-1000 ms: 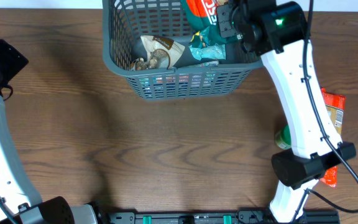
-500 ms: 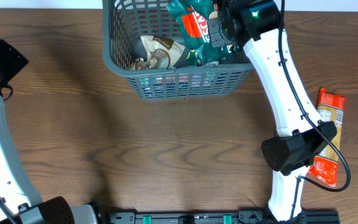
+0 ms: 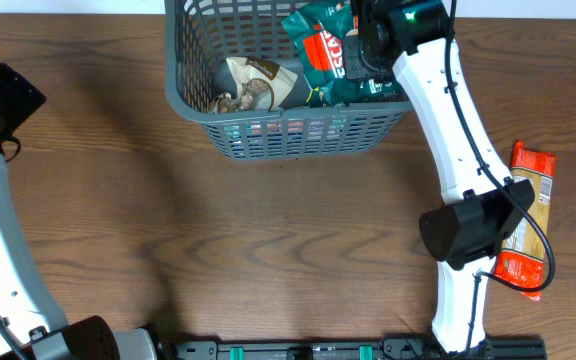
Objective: Pack container
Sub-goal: 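Drop the Nescafé pouch into the basket and open the right gripper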
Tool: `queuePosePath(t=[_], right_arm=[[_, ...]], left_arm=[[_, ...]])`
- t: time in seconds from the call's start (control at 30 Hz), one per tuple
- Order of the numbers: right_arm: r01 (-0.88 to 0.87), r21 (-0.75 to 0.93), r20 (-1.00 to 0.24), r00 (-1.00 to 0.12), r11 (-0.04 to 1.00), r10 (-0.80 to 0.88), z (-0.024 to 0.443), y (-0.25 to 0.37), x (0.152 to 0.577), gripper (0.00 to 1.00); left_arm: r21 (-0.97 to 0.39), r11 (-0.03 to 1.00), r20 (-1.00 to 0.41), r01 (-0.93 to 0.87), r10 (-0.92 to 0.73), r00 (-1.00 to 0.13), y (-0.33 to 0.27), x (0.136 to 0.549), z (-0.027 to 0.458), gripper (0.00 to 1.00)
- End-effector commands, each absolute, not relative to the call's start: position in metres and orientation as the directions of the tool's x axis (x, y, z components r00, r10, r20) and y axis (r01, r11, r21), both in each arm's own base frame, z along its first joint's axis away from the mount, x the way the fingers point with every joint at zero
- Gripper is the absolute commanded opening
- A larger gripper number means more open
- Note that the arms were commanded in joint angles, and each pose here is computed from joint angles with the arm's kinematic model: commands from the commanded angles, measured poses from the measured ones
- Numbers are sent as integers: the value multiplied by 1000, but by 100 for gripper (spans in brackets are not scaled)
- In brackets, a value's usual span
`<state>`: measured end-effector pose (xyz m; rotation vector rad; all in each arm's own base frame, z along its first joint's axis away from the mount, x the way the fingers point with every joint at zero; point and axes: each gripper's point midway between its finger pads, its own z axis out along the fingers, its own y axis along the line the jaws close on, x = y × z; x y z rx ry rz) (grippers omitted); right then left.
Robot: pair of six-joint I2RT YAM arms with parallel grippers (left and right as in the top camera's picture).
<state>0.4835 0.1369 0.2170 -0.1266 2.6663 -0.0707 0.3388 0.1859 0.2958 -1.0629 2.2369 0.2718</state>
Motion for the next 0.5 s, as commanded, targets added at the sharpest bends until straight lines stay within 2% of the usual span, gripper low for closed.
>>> queuePosePath(t=[0.0,0.07,0.1,0.13,0.17,0.47], right_arm=[[-46,-43,-519,-852,998,-62,241,135,490,2],[-46,-43,-521,-851,998,-62,242,135,490,20],[-47,-42,-522,-851,998,-62,242,135,490,47],[-47,-42,-522,-851,998,-62,242,135,490,87],[-47,-42,-522,-851,998,-62,242,135,490,98],[-71,-43,-525,-847,997,-83,243,137,491,99]], left_arm=[[-75,640,-627,-765,-627,-463,189,336,295,99],[-75,640,-627,-765,-627,-463,189,336,295,99],[-75,640,-627,-765,-627,-463,189,336,295,99],[-75,640,-627,-765,-627,-463,189,336,295,99],[-75,640,-627,-765,-627,-463,189,336,295,99],[-75,640,-627,-765,-627,-463,189,336,295,99]])
